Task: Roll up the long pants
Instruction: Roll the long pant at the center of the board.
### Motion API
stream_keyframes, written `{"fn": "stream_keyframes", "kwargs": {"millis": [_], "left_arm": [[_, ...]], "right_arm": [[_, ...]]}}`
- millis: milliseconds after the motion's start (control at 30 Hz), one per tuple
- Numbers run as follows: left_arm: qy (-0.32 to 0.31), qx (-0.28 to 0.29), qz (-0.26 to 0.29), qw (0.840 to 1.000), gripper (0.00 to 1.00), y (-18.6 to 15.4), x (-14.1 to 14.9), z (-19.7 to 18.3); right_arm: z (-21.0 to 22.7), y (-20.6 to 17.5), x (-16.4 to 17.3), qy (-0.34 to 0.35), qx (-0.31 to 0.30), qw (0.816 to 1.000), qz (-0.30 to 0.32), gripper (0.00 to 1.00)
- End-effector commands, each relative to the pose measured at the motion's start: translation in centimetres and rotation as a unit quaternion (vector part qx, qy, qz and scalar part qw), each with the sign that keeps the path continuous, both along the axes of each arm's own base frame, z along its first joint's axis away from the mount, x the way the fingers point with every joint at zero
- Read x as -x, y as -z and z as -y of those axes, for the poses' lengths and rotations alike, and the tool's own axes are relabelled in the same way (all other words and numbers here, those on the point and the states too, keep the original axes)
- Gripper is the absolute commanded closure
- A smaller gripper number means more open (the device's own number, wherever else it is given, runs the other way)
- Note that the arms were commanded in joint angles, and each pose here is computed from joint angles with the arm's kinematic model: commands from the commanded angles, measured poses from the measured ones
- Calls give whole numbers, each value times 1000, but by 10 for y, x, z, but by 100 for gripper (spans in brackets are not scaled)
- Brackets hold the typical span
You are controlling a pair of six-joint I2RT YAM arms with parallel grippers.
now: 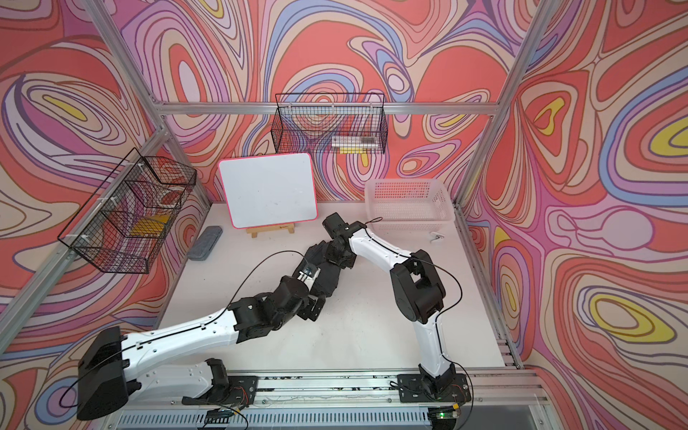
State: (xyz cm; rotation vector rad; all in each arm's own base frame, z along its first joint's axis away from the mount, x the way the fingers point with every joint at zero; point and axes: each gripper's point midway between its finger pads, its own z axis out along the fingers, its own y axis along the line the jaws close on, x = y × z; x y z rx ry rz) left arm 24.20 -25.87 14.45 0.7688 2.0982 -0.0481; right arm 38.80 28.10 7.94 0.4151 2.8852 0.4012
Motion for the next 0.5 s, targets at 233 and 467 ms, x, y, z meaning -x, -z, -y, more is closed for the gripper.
{"fn": "stream_keyframes", "kwargs": {"millis": [233,467], "left_arm": [[30,-169,159,972,1,11,-44,33],[10,-144,86,986,63,50,-55,28]], "right_arm": [[-9,6,23,-9,9,999,-39,95],[-27,-9,33,-26,-54,997,-43,92]]}}
